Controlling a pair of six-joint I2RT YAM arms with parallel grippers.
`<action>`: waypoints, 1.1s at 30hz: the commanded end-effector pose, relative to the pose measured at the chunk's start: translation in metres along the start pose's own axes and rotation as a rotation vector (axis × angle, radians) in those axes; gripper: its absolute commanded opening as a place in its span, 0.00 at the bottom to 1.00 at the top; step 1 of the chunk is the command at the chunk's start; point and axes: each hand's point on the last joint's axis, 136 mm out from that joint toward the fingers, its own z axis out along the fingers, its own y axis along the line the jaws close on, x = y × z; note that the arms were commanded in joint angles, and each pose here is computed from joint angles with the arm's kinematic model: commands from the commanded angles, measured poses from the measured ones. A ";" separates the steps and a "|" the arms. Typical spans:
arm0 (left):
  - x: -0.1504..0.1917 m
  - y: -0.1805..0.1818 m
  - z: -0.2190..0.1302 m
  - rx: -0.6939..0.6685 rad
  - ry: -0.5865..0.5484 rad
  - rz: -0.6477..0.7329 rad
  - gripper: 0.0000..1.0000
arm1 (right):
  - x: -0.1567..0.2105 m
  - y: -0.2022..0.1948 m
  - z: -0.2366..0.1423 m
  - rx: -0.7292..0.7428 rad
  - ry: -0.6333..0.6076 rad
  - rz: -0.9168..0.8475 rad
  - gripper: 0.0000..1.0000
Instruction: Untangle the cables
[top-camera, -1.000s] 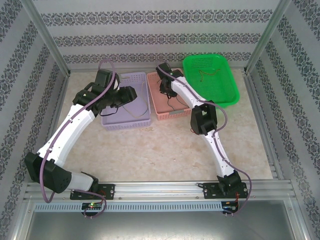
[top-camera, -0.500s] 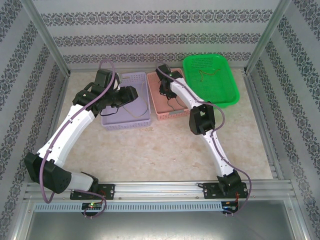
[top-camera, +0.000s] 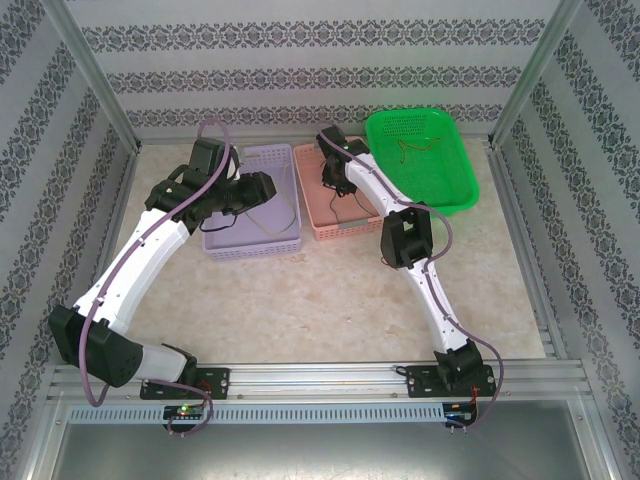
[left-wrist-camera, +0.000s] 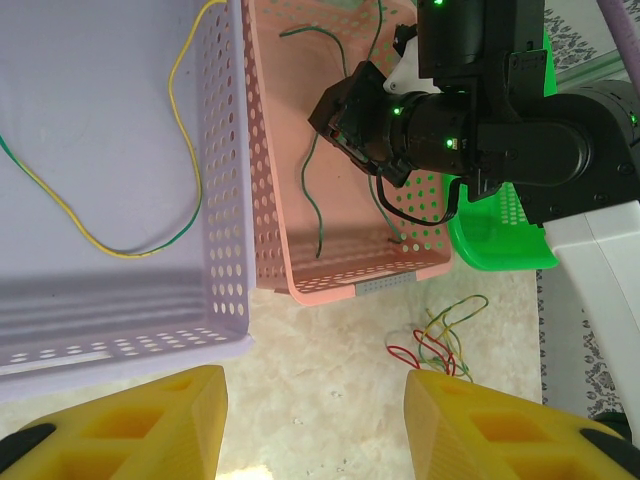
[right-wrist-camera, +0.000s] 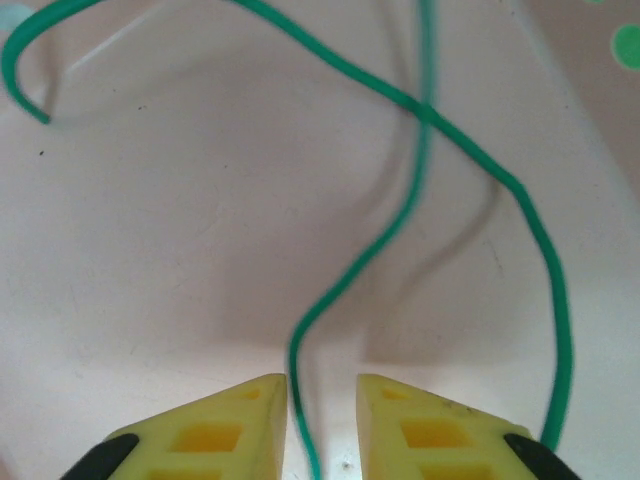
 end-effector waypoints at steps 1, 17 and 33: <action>-0.007 -0.006 -0.014 0.030 -0.043 0.023 0.50 | 0.003 -0.006 0.005 0.015 0.024 -0.007 0.27; -0.009 -0.006 -0.015 0.026 -0.053 0.028 0.50 | -0.007 -0.002 -0.013 -0.017 -0.006 -0.041 0.00; -0.006 -0.002 0.000 0.045 -0.048 0.007 0.49 | 0.019 -0.007 -0.091 -0.128 -0.022 -0.290 0.00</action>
